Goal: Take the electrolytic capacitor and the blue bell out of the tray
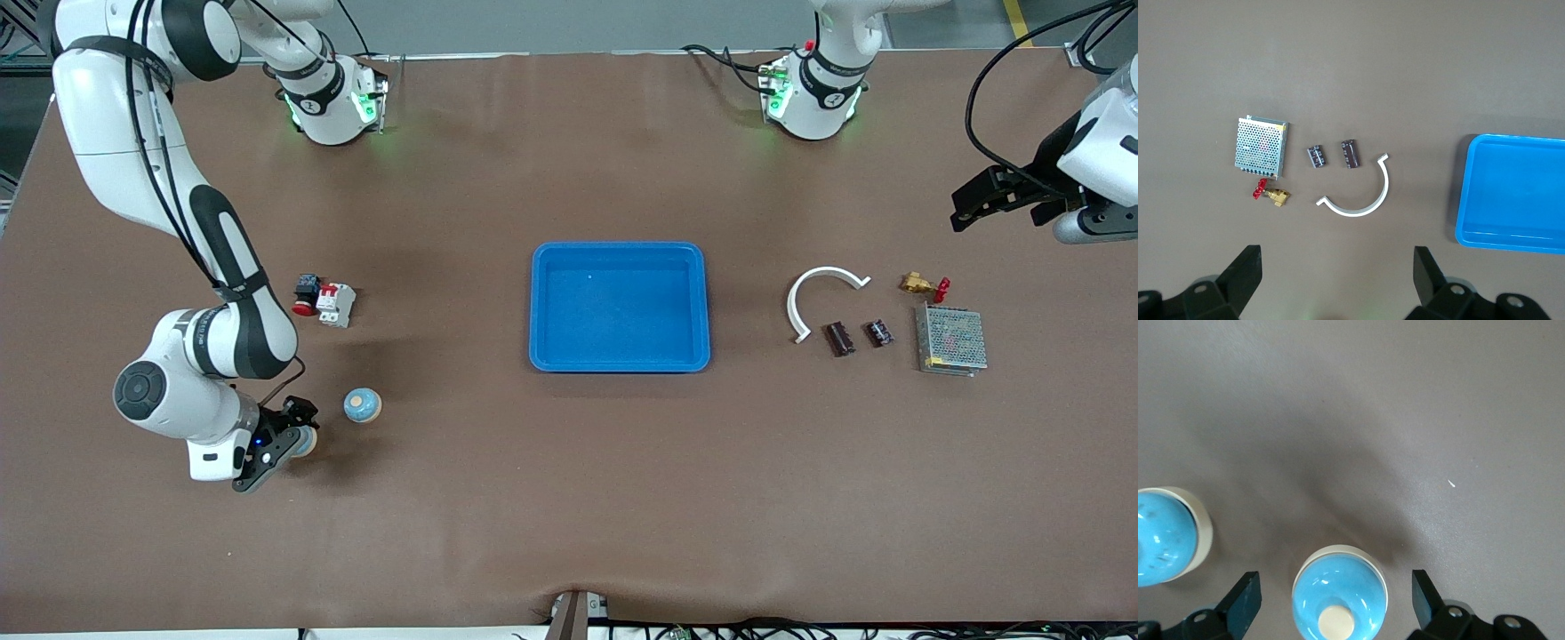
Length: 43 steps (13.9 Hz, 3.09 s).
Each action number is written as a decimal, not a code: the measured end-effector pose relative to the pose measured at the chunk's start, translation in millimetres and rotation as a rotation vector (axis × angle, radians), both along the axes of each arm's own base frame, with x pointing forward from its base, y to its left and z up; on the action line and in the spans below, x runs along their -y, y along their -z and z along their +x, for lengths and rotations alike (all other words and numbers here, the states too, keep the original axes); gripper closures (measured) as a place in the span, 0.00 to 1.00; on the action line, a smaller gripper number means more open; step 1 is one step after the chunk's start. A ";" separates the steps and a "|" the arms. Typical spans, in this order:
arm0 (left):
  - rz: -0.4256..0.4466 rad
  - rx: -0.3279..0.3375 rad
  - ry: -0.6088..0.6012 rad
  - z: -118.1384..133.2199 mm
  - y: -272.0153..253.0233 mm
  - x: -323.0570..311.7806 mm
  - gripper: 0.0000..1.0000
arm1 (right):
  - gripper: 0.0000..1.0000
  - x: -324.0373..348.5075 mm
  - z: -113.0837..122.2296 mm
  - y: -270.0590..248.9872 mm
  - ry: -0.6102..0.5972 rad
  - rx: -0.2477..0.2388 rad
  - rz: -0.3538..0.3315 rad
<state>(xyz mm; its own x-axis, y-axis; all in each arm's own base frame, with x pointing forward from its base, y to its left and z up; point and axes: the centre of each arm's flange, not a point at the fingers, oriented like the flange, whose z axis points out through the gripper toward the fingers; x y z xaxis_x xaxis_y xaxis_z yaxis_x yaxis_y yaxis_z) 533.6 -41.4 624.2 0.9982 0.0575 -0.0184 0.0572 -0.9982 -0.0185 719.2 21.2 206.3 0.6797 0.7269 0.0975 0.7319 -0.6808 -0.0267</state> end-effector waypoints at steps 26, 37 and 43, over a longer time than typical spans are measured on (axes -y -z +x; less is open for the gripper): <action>0.000 -0.001 0.005 -0.3 0.4 2.6 0.00 | 0.00 -8.2 -92.5 -398.7 0.605 -0.202 -0.122; 0.001 -0.005 0.007 -1.0 0.5 3.7 0.00 | 0.00 44.1 -132.8 -412.4 0.693 -0.215 -0.120; 0.001 -0.004 0.007 -1.1 -0.3 3.7 0.00 | 0.00 43.2 -145.2 -406.2 0.693 -0.190 -0.113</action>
<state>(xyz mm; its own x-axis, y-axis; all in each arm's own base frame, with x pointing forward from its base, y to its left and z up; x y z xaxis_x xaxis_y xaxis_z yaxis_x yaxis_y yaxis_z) 532.5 -45.1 624.5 0.9985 0.0508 -0.0226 0.0503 -0.9985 -0.0195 574.0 -22.0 612.5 0.9856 0.1213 -0.1182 0.1207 -0.9926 -0.0126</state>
